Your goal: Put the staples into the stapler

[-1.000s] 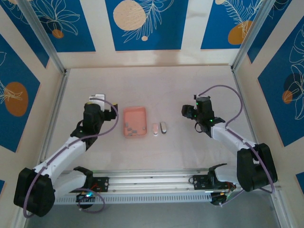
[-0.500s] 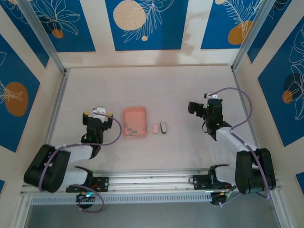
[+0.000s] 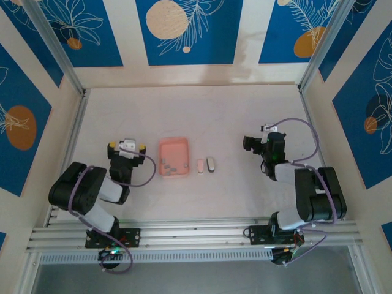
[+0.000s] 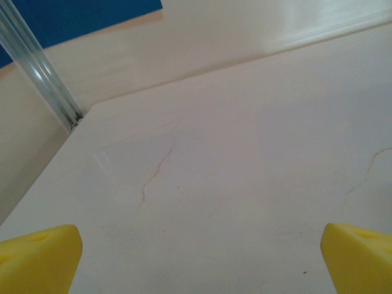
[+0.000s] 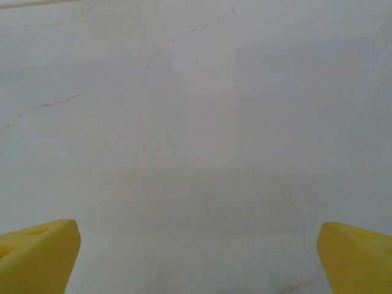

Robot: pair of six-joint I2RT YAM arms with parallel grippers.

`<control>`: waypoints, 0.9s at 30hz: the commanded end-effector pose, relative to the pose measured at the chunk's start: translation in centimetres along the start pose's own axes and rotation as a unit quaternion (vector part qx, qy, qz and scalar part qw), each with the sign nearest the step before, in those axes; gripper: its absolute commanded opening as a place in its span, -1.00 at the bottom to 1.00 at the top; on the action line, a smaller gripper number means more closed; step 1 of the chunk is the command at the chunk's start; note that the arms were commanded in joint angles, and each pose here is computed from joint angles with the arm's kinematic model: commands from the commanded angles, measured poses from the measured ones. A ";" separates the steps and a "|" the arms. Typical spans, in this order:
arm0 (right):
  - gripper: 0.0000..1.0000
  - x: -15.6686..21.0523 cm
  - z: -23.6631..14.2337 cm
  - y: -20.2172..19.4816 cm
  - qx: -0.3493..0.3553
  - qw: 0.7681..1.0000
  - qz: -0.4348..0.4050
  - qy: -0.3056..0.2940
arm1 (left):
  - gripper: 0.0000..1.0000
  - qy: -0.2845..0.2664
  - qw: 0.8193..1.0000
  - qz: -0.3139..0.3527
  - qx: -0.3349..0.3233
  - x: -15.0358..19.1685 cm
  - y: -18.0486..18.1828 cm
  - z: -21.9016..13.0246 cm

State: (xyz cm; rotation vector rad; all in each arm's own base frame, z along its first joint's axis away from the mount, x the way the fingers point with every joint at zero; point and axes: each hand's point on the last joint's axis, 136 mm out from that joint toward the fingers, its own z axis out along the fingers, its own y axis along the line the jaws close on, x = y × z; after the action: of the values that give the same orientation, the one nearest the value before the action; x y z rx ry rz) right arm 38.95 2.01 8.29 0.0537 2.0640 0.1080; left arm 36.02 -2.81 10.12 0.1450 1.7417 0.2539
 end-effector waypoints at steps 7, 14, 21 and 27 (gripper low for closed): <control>0.98 -1.1 0.2 1.1 -0.065 0.997 -0.011 -0.043 | 1.00 0.053 0.997 -0.042 -0.022 0.2 1.3 2.8; 0.98 -1.1 0.2 1.1 -0.066 0.997 -0.009 -0.044 | 1.00 0.060 0.997 -0.053 -0.017 0.3 1.6 3.2; 0.98 -1.1 0.2 1.1 -0.067 0.997 -0.009 -0.044 | 1.00 0.060 0.997 -0.052 -0.017 0.3 1.6 3.2; 0.98 -1.1 0.2 1.1 -0.067 0.997 -0.009 -0.044 | 1.00 0.061 0.997 -0.053 -0.017 0.3 1.6 3.2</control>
State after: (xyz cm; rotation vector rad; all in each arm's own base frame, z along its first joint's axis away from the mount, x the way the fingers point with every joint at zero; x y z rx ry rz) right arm 39.00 2.85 8.09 -0.0094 2.0107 0.2328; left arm 38.68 -1.04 8.93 0.0384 1.8777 0.2403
